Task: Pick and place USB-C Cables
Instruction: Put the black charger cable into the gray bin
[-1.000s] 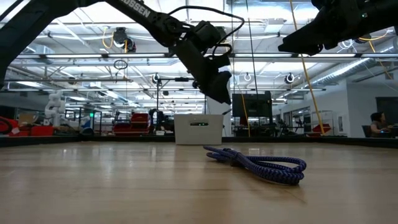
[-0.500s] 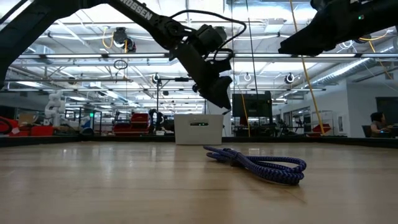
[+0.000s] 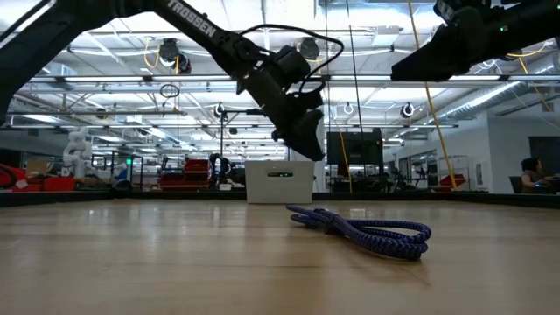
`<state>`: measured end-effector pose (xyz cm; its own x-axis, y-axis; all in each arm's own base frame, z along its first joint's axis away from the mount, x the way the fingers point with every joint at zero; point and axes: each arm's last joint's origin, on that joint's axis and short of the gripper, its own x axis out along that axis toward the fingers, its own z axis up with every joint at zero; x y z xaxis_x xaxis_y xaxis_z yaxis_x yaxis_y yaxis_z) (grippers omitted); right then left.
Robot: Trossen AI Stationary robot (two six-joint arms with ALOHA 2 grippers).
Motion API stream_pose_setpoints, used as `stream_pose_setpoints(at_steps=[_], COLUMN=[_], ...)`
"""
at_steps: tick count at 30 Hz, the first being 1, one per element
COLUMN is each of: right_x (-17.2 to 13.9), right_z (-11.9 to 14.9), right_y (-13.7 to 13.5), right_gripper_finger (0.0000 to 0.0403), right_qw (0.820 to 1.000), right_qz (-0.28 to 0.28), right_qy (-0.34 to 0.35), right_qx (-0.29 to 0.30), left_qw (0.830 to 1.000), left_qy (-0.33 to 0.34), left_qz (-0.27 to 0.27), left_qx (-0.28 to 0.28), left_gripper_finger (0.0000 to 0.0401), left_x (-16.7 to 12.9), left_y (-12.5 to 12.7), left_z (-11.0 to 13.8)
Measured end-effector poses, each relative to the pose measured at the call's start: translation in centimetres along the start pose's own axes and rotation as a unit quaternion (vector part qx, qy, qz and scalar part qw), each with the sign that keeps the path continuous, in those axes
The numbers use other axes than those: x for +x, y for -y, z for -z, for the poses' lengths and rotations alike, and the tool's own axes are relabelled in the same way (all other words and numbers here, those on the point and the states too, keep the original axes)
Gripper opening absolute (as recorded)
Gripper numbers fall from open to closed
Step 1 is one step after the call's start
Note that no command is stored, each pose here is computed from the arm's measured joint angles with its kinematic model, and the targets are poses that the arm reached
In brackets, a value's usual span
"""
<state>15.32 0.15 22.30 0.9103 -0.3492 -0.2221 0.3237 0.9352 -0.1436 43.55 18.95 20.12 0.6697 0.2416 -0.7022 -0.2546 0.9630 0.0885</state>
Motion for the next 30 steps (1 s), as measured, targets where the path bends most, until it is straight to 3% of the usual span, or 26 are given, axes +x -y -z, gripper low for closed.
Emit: stream_pose_setpoints(at_steps=[4,11,17,23,30], right_x=[0.1,0.2,0.2,0.2,0.2], right_z=[0.0,0.0,0.0,0.0,0.2], right_y=[0.0,-0.1,-0.1,-0.1,-0.1], right_gripper_finger=[0.0242,0.0242,0.0242,0.0242,0.0242], right_qw=[1.000,1.000,1.000,1.000,1.000], right_qz=[0.001,0.001,0.001,0.000,0.000], right_qy=[0.001,0.000,-0.001,-0.001,-0.010], right_qx=[0.001,-0.001,-0.002,-0.002,-0.005], left_qw=[1.000,1.000,1.000,0.998,0.992], left_qy=[0.004,0.011,0.012,-0.003,-0.039], left_qz=[0.005,-0.005,-0.026,-0.059,-0.092], left_qx=[0.006,0.013,0.004,-0.016,-0.072], left_gripper_finger=[0.0120,0.0040,0.0040,0.0054,0.0044], left_x=[0.6,0.6,0.5,-1.5,-2.2], left_y=[0.1,0.0,0.0,-0.3,-1.8], left_z=[0.2,0.0,-0.1,-0.7,0.1])
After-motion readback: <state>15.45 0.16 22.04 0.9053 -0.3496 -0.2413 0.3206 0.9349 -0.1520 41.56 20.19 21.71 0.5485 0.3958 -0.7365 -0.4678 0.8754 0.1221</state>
